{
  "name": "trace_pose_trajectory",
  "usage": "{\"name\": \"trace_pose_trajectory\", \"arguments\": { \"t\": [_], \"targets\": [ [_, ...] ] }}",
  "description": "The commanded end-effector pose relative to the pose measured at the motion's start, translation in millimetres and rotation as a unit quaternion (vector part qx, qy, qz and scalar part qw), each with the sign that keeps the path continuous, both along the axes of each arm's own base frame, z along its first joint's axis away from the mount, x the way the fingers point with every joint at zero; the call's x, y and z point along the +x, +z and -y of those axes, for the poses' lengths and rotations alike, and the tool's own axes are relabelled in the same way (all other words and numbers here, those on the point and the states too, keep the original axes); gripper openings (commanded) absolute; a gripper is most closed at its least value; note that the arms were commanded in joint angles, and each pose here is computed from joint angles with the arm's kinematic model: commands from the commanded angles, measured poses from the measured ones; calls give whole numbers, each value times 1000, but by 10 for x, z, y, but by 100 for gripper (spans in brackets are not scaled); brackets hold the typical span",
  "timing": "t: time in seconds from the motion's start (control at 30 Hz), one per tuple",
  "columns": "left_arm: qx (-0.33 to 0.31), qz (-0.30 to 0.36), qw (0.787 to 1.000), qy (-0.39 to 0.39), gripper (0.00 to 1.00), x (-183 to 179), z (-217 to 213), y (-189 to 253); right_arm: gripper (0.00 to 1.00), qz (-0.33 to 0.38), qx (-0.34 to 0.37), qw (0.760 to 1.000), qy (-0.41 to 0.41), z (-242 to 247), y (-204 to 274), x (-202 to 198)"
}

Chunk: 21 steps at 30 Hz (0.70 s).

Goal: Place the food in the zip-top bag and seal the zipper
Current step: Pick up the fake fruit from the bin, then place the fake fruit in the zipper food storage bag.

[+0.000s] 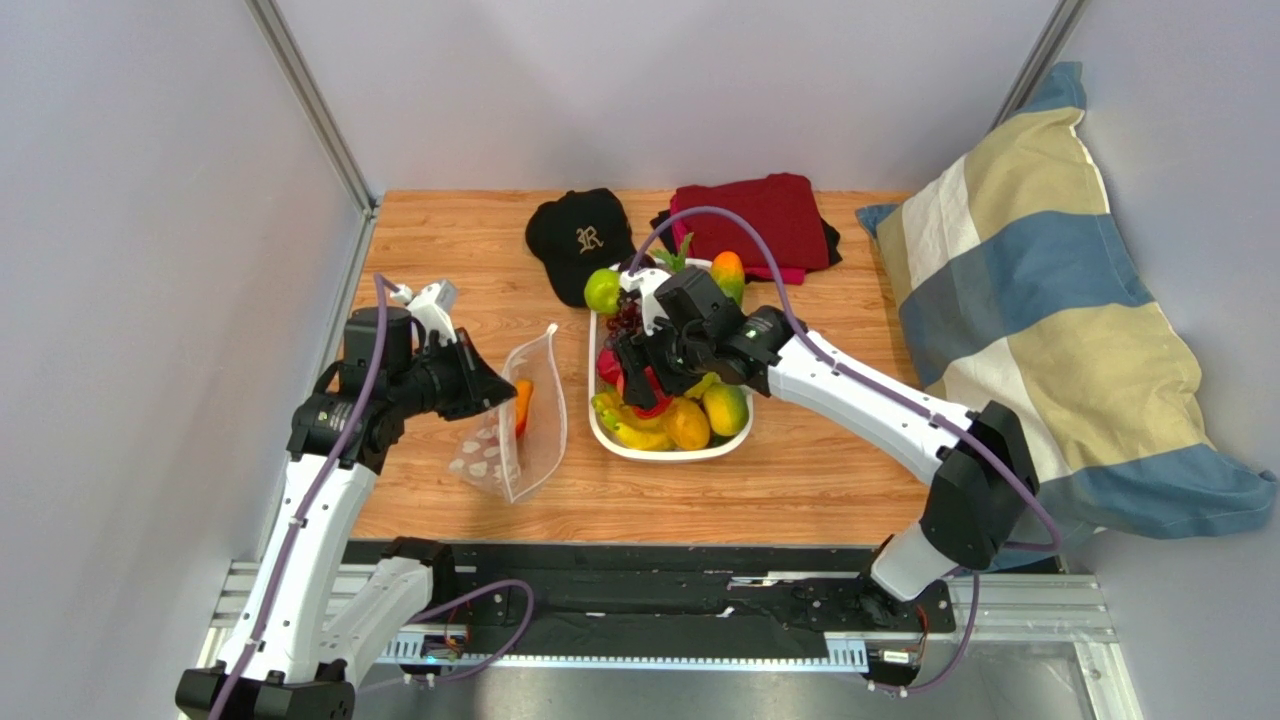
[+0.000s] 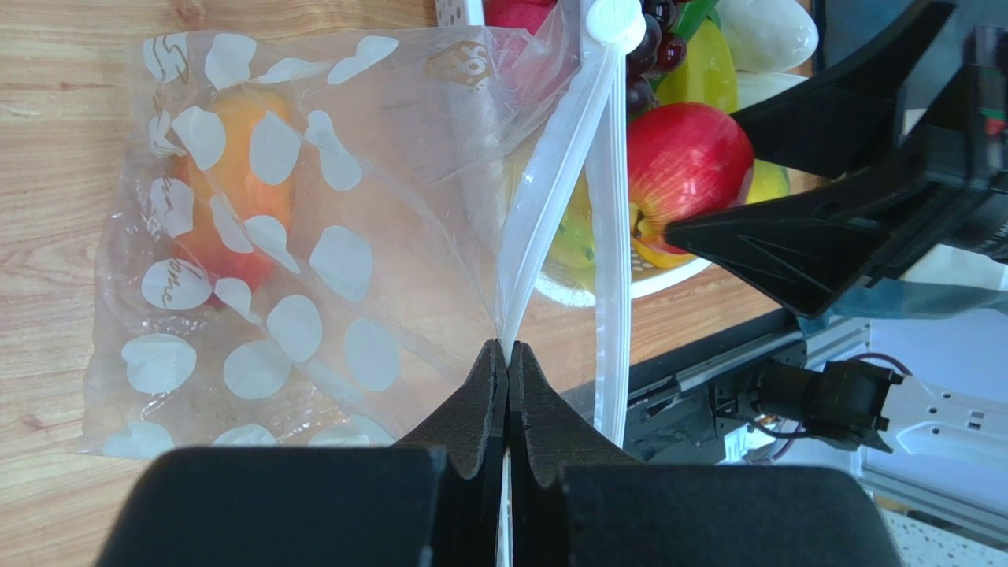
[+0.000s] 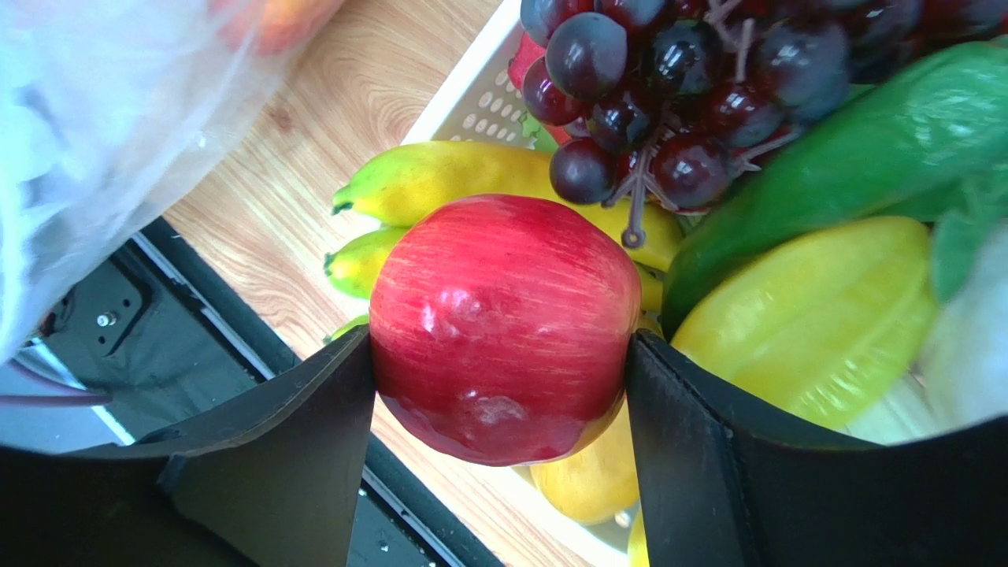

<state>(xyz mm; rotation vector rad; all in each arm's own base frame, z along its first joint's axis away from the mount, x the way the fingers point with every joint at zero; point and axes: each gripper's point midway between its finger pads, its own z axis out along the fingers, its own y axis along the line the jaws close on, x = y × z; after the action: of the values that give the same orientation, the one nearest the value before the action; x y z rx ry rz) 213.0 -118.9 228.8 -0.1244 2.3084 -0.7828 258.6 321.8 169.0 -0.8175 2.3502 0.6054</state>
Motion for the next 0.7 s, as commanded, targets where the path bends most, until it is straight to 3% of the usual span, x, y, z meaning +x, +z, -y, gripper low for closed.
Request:
{"name": "trace_pose_trajectory", "arguments": {
  "t": [0.0, 0.17, 0.47, 0.67],
  "targets": [
    [-26, 13, 1000, -1, 0, 14, 54, 97, 44, 57, 53, 997, 10, -19, 611, 51],
    [-52, 8, 999, -11, 0, 30, 138, 137, 41, 71, 117, 990, 34, -73, 1097, -105],
    [-99, 3, 995, -29, 0, 38, 276, 259, 41, 68, 278, 956, 66, -471, 1999, -303],
    [-120, 1, 992, -31, 0, 30, 323, 281, 42, 9, 305, 948, 91, -905, 1887, -446]
  ]
}}
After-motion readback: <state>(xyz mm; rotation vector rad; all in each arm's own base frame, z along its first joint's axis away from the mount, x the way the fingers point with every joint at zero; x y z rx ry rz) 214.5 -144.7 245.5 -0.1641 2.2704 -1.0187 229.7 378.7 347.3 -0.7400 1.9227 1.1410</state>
